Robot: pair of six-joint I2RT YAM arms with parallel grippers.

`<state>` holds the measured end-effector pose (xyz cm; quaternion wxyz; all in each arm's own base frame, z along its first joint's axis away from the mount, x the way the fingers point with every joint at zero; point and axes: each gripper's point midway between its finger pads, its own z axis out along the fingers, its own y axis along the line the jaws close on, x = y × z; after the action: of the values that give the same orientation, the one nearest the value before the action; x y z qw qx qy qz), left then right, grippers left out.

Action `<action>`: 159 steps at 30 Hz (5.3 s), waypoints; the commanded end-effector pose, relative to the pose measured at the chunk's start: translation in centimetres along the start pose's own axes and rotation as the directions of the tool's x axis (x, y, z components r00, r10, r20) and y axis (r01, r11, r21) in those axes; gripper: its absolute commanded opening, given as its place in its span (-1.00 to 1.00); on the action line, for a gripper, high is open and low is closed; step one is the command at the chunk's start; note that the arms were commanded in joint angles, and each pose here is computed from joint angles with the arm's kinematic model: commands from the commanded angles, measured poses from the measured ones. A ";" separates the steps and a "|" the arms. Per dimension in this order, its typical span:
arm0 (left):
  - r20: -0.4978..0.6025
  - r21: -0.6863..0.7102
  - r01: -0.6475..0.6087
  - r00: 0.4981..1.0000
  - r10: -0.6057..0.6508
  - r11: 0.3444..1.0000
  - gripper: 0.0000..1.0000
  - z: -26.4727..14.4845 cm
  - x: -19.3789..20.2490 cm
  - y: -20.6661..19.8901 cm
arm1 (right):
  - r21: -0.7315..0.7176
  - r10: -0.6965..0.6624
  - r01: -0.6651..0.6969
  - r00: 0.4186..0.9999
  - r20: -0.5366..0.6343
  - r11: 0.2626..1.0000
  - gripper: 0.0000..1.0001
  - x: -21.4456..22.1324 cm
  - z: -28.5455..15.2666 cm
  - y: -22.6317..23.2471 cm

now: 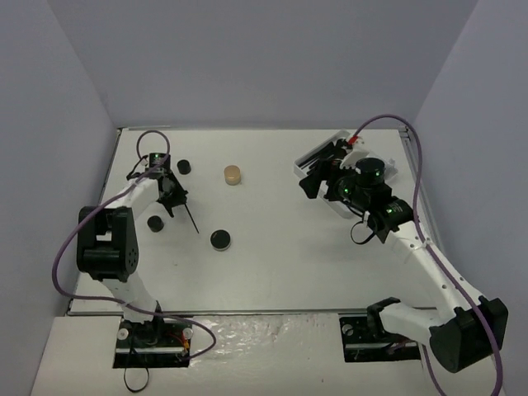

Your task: Organize the makeup

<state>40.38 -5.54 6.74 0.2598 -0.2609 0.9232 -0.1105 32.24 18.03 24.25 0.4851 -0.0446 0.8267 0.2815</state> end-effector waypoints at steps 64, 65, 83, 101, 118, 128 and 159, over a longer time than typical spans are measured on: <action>0.458 0.024 -0.448 0.799 0.388 0.894 0.94 -19.7 0.6 -4.6 | 0.429 0.316 -0.421 0.901 0.297 0.799 -1.00 -6.4 13.3 -12.8; 0.445 0.003 -0.446 0.802 0.398 0.895 0.94 -19.5 1.0 -3.7 | 0.445 0.330 -0.441 0.893 0.306 0.779 -1.00 -6.4 13.9 -14.0; 0.261 0.066 -0.509 0.839 0.478 0.858 0.94 -15.2 7.2 -1.0 | 0.538 0.427 -0.524 0.851 0.306 0.660 -0.16 -4.2 22.6 -22.1; 0.114 0.230 -0.606 0.794 0.597 0.762 0.94 -10.5 13.4 -7.0 | 0.411 0.184 -0.277 0.950 0.252 0.868 0.94 -10.3 7.9 -12.6; -0.044 0.132 -0.622 0.774 0.631 0.772 0.79 -4.0 16.1 -6.8 | 0.274 0.127 -0.179 0.972 0.199 0.945 1.00 -5.8 -0.1 -8.2; -0.035 0.161 -0.652 0.746 0.665 0.741 -0.62 -3.0 16.9 -10.4 | 0.272 0.107 -0.159 0.975 0.197 0.949 1.00 -5.3 -1.3 -7.9; 0.142 0.290 -0.701 0.705 0.695 0.652 0.94 -4.8 15.9 -24.9 | 0.288 -0.105 0.125 0.991 -0.084 0.949 1.00 -0.1 -0.4 -5.2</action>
<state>35.26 -35.24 3.96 0.2481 0.1924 0.9428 -0.1124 32.35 11.02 20.01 0.4469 0.0146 0.8844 0.1340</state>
